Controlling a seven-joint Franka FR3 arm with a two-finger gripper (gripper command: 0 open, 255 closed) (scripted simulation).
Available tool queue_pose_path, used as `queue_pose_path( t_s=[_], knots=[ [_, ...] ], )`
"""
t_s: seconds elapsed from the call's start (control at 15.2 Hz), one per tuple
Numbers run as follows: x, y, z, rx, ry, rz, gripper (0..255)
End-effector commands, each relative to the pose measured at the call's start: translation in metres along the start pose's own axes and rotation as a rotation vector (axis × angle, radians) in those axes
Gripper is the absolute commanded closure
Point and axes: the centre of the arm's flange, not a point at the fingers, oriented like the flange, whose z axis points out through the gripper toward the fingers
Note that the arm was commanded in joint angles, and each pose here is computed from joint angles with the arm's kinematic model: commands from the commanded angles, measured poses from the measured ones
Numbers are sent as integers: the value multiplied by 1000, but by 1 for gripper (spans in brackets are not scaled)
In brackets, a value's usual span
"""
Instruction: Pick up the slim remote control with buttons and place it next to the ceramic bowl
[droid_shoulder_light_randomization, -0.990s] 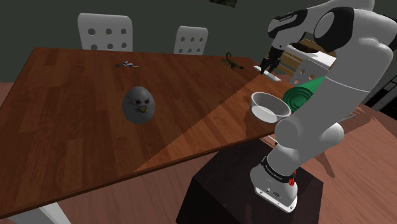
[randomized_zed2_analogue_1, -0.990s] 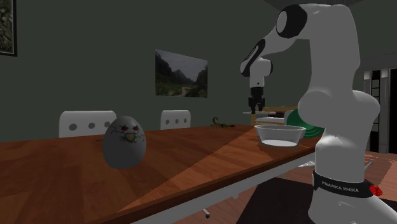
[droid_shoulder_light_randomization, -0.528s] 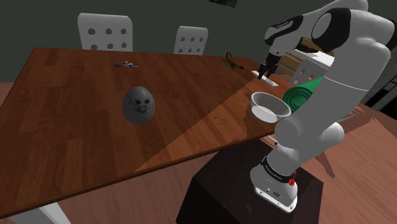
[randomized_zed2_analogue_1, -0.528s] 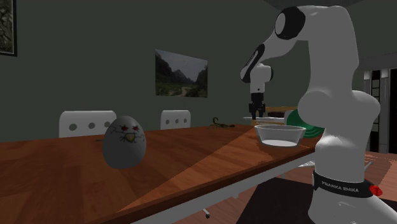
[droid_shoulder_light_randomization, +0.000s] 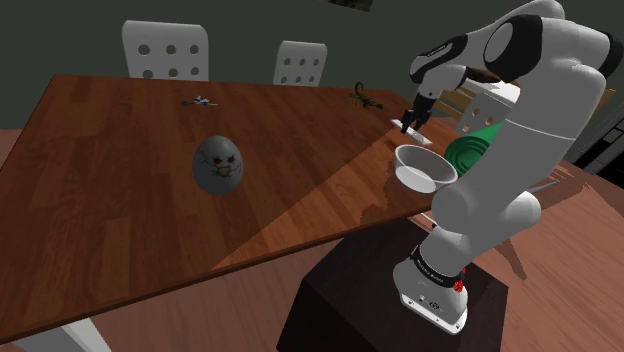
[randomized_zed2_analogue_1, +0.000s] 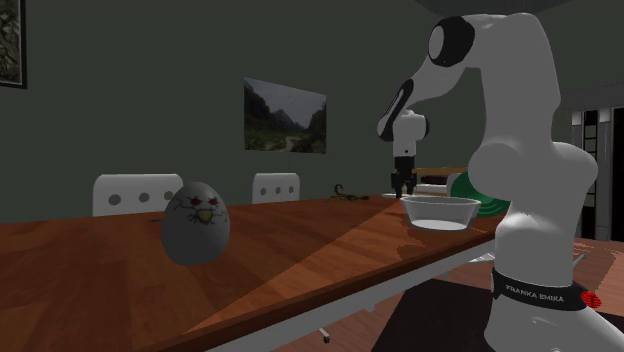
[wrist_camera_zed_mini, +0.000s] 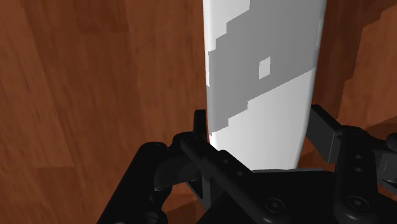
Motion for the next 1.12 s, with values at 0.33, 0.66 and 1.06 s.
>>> queue_pose_path(
  t_s=[0.33,0.66,1.06],
  knots=[
    [1,1,36,0,1,0,255],
    [1,1,47,0,1,0,255],
    [1,1,47,0,1,0,0]
  ],
)
